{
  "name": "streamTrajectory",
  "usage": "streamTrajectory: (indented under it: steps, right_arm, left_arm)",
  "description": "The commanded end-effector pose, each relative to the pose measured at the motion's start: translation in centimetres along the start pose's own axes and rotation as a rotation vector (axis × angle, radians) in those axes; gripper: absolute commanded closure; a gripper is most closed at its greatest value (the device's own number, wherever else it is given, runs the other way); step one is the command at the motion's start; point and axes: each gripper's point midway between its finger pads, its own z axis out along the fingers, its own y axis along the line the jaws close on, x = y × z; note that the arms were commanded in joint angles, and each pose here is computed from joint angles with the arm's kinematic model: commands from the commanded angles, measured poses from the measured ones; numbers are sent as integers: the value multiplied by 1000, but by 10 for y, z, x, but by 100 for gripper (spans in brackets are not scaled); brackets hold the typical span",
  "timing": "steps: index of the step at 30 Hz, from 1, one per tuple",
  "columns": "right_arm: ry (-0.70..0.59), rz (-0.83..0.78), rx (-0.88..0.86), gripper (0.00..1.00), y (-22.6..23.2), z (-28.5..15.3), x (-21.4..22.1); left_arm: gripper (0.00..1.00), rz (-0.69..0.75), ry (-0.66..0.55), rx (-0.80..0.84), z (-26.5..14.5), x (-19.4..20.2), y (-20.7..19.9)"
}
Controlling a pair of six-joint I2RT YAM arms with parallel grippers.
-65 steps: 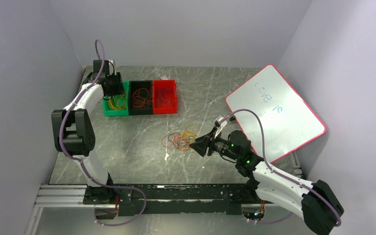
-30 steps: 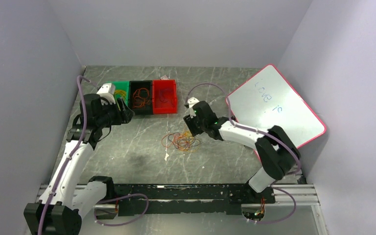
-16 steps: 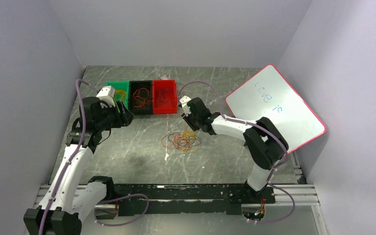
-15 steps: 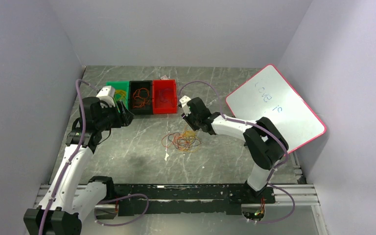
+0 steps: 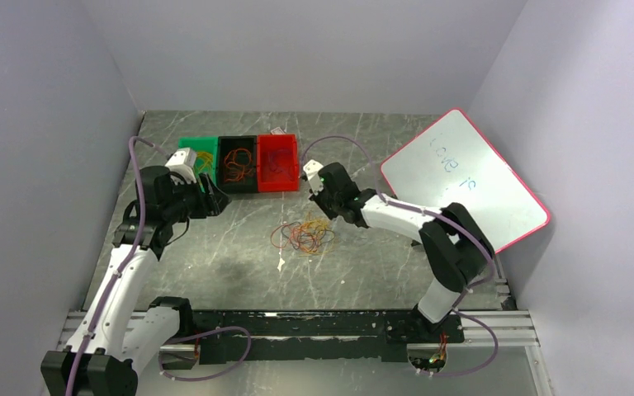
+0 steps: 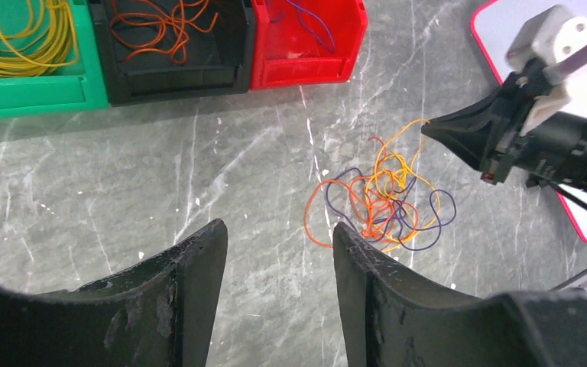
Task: Untangle the cables
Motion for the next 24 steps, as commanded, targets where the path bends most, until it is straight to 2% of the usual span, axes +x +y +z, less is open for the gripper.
streamTrajectory:
  steps: [1,6,13,19,24]
  right_arm:
    - [-83,32,-30,100,-1,-34,-27]
    - [-99,71,-97,100,8,-63,-34]
    - [-173,115,-176,100,14,-109,-68]
    - [-288,164,-206,100,11,-161,-104]
    - [-386,183,-242,100,11,-203,-129]
  left_arm:
    - [41,20,-30,100,-2,-6,-18]
    - [36,31,-56,179,-3,-11,-32]
    - [29,71,-71,318,-2,-15,-54]
    - [22,155,-100,447,4,-21,-98]
    - [19,180,-193,561,6,-28,-134]
